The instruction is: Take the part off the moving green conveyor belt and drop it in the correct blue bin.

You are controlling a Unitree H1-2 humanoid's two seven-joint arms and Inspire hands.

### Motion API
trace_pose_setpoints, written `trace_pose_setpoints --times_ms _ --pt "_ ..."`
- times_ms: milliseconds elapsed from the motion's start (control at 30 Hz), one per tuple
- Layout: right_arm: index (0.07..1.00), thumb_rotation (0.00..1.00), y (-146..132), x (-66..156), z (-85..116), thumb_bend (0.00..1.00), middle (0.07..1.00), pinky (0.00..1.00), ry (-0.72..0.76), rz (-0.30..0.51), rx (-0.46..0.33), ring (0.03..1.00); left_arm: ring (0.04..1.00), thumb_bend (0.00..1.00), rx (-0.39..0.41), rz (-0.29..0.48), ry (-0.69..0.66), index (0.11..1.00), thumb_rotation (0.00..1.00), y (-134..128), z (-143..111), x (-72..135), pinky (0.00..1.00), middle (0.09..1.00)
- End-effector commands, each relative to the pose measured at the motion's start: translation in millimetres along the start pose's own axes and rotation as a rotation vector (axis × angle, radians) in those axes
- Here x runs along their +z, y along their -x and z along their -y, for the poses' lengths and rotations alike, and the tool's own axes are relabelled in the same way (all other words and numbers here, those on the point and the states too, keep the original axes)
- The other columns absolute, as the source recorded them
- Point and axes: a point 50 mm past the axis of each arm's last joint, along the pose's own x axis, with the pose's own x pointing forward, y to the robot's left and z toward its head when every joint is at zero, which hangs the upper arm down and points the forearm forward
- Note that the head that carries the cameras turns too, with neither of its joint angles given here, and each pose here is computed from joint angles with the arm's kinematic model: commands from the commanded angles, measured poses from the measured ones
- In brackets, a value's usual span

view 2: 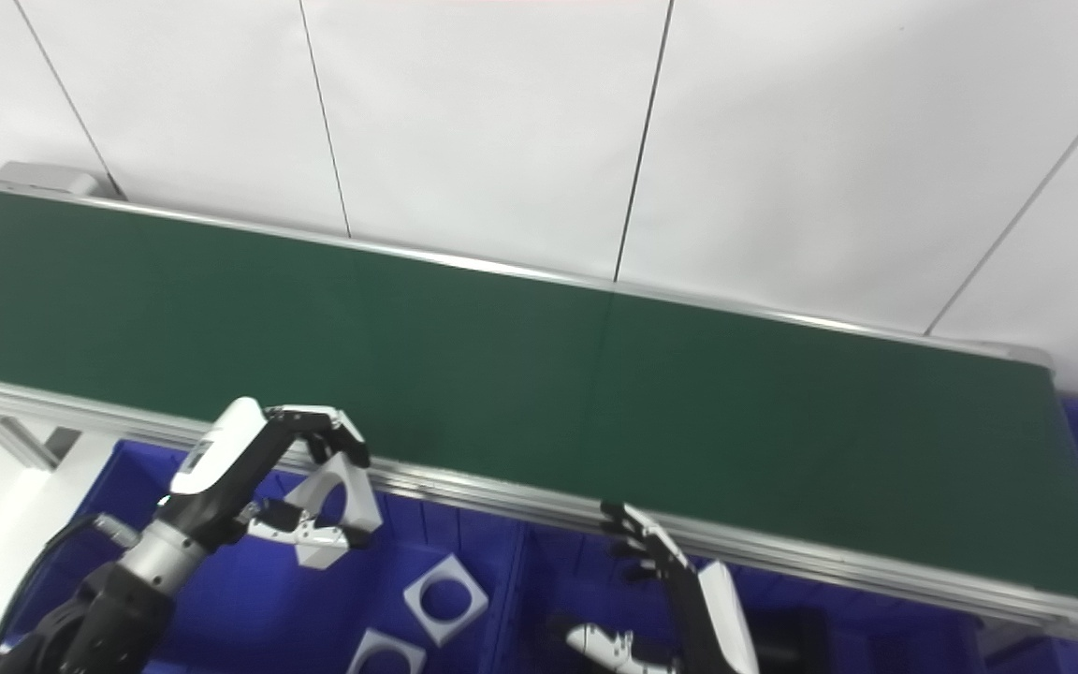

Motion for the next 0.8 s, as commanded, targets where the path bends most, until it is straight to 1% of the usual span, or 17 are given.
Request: trace_pose_setpoints --times_ms 0,100,233,400,533,667,767 --pt "0.83 0.38 -6 12 6 0.69 0.791 0.62 -0.01 0.032 -0.028 0.722 0.44 0.5 -0.007 0.044 0.015 0.488 0.0 -4 0 7 0.41 0.5" --pt "0.83 0.38 -6 15 7 0.69 0.786 0.62 -0.013 0.028 -0.033 0.717 0.415 0.5 -0.032 0.039 0.034 0.504 0.0 -4 6 9 0.37 0.495" --pt "0.827 0.38 -6 16 7 0.69 0.776 0.6 -0.012 0.042 -0.045 0.705 0.404 0.5 -0.072 0.063 0.027 0.522 0.0 -5 15 11 0.36 0.477" --pt "0.832 0.38 -5 18 10 0.69 0.773 0.6 -0.006 0.056 -0.05 0.703 0.429 0.5 -0.163 0.084 -0.025 0.511 0.0 -10 28 17 0.39 0.487" --pt "0.837 0.39 -4 17 11 0.69 0.775 0.61 -0.007 0.059 -0.052 0.704 0.425 0.5 -0.221 0.084 -0.053 0.513 0.0 -15 36 17 0.4 0.487" --pt "0.839 0.39 -3 17 13 0.7 0.77 0.61 -0.004 0.062 -0.054 0.699 0.421 0.5 -0.297 0.037 -0.087 0.515 0.0 -21 41 18 0.41 0.488" --pt "0.842 0.41 -2 18 14 0.7 0.77 0.61 -0.006 0.056 -0.051 0.699 0.423 0.5 -0.375 0.005 -0.14 0.518 0.0 -26 45 17 0.43 0.49"
